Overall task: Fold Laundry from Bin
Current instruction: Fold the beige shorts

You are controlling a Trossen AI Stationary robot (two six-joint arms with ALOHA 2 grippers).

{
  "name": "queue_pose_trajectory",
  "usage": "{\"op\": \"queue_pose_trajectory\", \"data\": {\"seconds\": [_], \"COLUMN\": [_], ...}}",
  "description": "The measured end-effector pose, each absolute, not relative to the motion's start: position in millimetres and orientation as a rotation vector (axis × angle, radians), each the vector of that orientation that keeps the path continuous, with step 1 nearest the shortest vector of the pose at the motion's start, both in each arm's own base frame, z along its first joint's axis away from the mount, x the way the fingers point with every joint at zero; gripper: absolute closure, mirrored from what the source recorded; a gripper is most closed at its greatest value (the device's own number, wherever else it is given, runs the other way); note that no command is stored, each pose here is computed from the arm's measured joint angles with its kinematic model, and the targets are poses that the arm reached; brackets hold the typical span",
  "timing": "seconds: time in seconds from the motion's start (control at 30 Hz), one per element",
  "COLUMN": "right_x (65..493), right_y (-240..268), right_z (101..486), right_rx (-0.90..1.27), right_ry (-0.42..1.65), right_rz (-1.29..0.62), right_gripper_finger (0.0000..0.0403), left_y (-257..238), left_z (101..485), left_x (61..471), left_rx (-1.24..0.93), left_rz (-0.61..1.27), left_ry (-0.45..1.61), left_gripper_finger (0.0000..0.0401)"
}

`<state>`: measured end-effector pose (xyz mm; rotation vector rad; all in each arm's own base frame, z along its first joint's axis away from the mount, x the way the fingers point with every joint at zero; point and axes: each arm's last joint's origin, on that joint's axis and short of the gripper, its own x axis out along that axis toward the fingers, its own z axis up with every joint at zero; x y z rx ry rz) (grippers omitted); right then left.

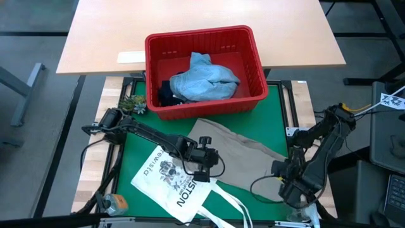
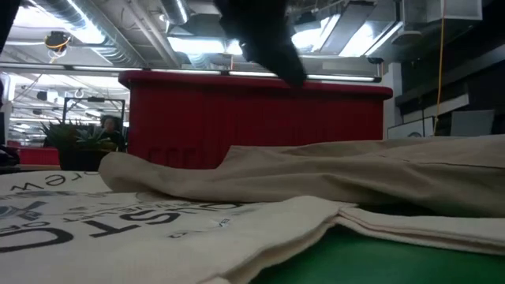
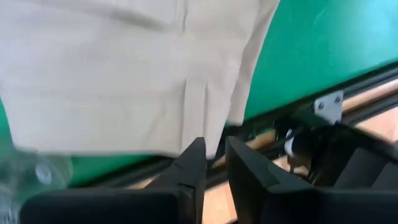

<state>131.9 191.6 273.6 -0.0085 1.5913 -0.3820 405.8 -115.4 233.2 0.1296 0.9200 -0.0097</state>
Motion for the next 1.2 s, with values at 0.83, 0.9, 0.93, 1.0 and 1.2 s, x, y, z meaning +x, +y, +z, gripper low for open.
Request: {"op": "queue_pose_trajectory", "data": {"seconds": [0.83, 0.9, 0.93, 1.0, 1.2], "right_x": [168, 164, 162, 158, 155], "right_y": [205, 200, 197, 192, 189], "right_z": [173, 164, 159, 151, 150], "right_rx": [0.266, 0.258, 0.256, 0.27, 0.297], "right_ry": [0.975, 0.988, 0.995, 1.021, 1.053], "right_rz": [-0.19, -0.199, -0.212, -0.24, -0.27], "right_gripper_finger": [0.0399, 0.0397, 0.0396, 0.0396, 0.0399], "left_y": [-114, -109, -107, -106, -108], "left_z": [144, 131, 126, 122, 126], "left_x": [376, 367, 363, 360, 362], "left_rx": [-0.011, -0.022, -0.031, -0.049, -0.059], "left_rz": [-0.02, 0.003, 0.015, 0.018, 0.018], "left_ry": [0.874, 0.921, 0.943, 0.949, 0.953], "left_gripper_finger": [0.0316, 0.0316, 0.0316, 0.0316, 0.0316]}}
